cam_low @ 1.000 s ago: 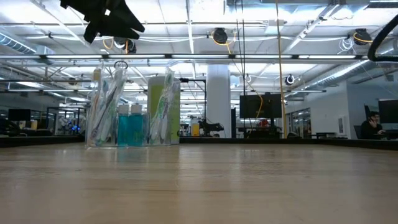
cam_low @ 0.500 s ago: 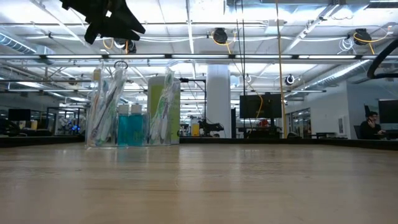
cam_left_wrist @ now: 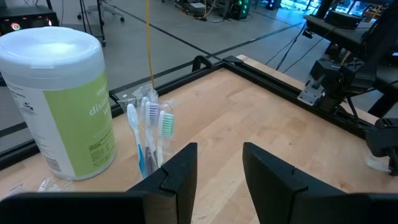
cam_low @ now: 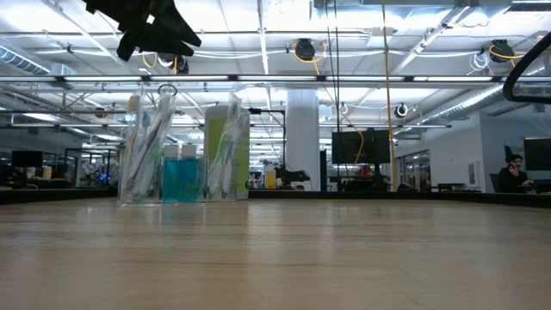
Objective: Pick & Place toothbrushing station
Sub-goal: Put the orange toothbrush into the transparent organizer
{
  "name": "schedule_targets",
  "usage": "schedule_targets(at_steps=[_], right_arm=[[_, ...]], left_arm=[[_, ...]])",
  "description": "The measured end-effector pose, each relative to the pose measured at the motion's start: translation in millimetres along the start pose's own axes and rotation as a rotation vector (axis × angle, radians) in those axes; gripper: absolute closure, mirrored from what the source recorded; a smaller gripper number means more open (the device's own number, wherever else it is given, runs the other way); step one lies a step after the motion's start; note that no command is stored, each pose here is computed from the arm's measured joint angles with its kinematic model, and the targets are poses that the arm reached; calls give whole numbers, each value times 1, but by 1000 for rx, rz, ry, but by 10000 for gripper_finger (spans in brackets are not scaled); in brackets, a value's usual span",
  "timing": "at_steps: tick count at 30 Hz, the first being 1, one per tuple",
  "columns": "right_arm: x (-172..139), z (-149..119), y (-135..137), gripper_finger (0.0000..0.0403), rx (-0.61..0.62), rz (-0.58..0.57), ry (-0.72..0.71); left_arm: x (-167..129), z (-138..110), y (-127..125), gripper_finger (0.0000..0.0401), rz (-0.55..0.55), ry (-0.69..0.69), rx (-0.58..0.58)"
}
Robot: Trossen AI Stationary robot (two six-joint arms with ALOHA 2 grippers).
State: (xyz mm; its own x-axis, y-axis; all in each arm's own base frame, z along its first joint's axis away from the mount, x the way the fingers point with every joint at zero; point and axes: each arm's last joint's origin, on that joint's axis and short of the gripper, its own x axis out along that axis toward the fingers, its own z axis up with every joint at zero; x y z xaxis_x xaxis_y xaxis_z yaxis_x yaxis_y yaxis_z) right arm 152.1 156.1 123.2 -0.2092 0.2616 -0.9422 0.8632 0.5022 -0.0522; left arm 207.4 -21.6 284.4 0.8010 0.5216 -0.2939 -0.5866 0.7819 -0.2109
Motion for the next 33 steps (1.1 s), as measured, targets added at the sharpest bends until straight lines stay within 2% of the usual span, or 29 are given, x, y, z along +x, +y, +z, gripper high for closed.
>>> schedule_targets(at_steps=[7, 10, 13, 17, 27, 33], right_arm=[[-7, -4, 9, 376, -84, 36, -13], [-14, -7, 12, 386, -131, 59, -22], [-24, -9, 16, 395, -162, 140, -86], [-38, -10, 15, 387, -184, 242, -189], [-78, -5, 16, 391, -368, 510, -655], [-104, 8, 29, 391, -549, 563, -1018]], left_arm=[[0, 0, 0, 270, 0, 0, 0], [0, 0, 0, 270, 0, 0, 0], [0, 0, 0, 270, 0, 1, 0], [0, 0, 0, 270, -1, 0, 0], [0, 0, 0, 270, -1, 0, 0], [0, 0, 0, 270, -6, 3, -4]])
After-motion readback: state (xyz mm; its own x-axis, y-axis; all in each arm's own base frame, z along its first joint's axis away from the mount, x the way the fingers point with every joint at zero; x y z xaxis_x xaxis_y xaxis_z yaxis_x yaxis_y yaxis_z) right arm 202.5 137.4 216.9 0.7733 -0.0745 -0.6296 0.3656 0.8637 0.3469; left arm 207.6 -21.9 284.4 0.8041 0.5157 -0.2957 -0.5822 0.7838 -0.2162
